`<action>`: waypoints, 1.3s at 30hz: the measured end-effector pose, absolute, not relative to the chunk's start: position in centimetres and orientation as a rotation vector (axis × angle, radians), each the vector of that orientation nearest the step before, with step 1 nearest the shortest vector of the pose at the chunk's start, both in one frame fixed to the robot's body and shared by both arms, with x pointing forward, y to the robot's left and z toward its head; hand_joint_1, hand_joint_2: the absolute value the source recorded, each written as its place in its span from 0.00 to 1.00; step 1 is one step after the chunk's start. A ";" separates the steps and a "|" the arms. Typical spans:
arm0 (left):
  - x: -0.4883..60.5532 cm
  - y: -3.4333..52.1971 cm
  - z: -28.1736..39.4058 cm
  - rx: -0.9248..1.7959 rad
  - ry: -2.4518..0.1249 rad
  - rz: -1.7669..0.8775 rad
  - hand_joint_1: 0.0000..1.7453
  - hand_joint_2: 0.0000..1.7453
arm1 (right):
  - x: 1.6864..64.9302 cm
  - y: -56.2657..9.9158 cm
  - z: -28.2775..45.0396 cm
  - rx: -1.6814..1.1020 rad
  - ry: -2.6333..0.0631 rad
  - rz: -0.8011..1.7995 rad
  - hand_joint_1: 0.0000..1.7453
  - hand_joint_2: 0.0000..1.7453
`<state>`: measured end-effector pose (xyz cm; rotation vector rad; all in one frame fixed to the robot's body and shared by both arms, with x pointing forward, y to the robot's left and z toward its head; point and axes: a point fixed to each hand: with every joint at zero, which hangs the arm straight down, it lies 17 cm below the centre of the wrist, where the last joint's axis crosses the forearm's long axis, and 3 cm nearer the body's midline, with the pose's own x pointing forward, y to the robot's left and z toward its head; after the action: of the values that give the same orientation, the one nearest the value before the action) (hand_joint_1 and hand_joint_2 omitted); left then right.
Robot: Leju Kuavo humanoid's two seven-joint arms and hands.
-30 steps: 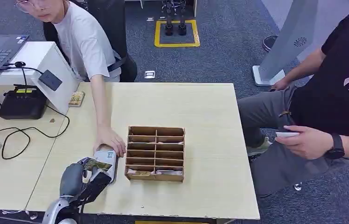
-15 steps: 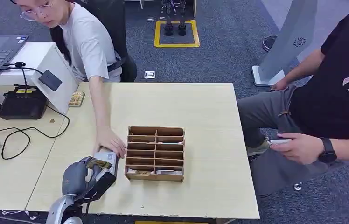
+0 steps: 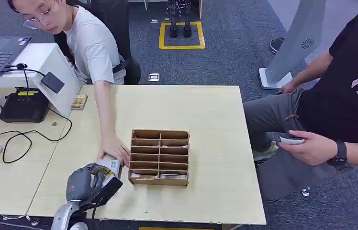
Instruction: Pass the card to the sensor for recognition and then transmit it.
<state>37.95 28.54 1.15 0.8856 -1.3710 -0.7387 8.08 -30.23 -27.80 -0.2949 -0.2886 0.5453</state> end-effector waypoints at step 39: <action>42.7 35.3 22.1 1.606 -1.841 -0.867 1.00 1.00 | 10.6 -29.1 -27.5 -0.271 -0.335 0.645 0.00 1.00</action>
<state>42.71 35.28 22.14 1.6058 -1.8414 -0.8672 10.62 -29.13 -27.46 -0.2710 -0.3353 0.6454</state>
